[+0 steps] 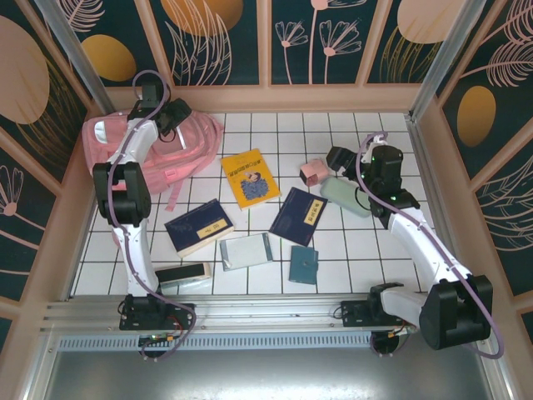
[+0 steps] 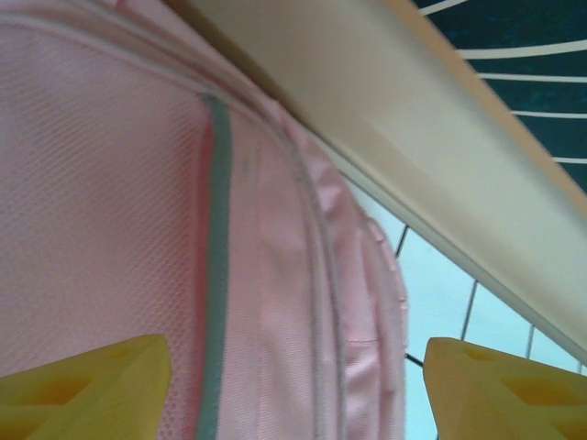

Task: Pack the student bag
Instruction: Pick up the student bag from the top-left of the table.

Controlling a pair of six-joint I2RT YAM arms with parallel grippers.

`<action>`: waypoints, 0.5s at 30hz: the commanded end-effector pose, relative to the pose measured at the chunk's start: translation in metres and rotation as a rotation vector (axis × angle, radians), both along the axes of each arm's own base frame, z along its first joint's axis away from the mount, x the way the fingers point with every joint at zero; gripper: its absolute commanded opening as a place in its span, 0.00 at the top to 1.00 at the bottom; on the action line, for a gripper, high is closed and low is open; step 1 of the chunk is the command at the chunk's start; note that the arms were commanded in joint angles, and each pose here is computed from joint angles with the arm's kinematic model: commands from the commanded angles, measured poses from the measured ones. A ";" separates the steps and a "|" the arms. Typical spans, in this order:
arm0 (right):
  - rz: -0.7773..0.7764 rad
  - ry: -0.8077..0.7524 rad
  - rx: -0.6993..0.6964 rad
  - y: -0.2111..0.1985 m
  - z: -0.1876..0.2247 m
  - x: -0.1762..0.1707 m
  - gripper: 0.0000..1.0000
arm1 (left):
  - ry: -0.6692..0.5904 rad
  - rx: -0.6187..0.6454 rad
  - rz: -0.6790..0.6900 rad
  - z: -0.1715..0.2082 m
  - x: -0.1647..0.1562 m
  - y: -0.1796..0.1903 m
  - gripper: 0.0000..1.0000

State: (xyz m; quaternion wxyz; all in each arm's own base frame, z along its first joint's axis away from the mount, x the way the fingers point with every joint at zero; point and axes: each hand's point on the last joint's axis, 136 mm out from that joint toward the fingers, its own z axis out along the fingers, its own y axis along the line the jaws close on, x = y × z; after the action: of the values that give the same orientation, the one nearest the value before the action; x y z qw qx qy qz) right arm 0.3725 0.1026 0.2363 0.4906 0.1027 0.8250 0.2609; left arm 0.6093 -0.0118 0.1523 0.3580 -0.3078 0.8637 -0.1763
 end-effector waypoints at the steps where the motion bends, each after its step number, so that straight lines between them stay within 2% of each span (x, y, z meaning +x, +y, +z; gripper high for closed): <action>1: -0.011 0.014 -0.011 -0.003 -0.008 0.001 0.07 | 0.051 0.013 0.055 -0.011 -0.007 0.009 0.27; 4: -0.012 0.021 -0.010 -0.003 -0.010 0.001 0.07 | 0.065 0.006 0.045 -0.021 -0.006 0.007 0.28; 15: -0.006 0.043 -0.017 -0.002 -0.015 0.002 0.10 | 0.039 -0.096 -0.067 -0.040 0.010 -0.018 0.50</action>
State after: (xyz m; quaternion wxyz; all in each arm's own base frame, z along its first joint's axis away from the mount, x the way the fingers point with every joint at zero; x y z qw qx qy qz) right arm 0.3750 0.1032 0.2265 0.4796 0.1045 0.8323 0.2575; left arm 0.6128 -0.0212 0.1279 0.3333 -0.3088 0.8684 -0.1987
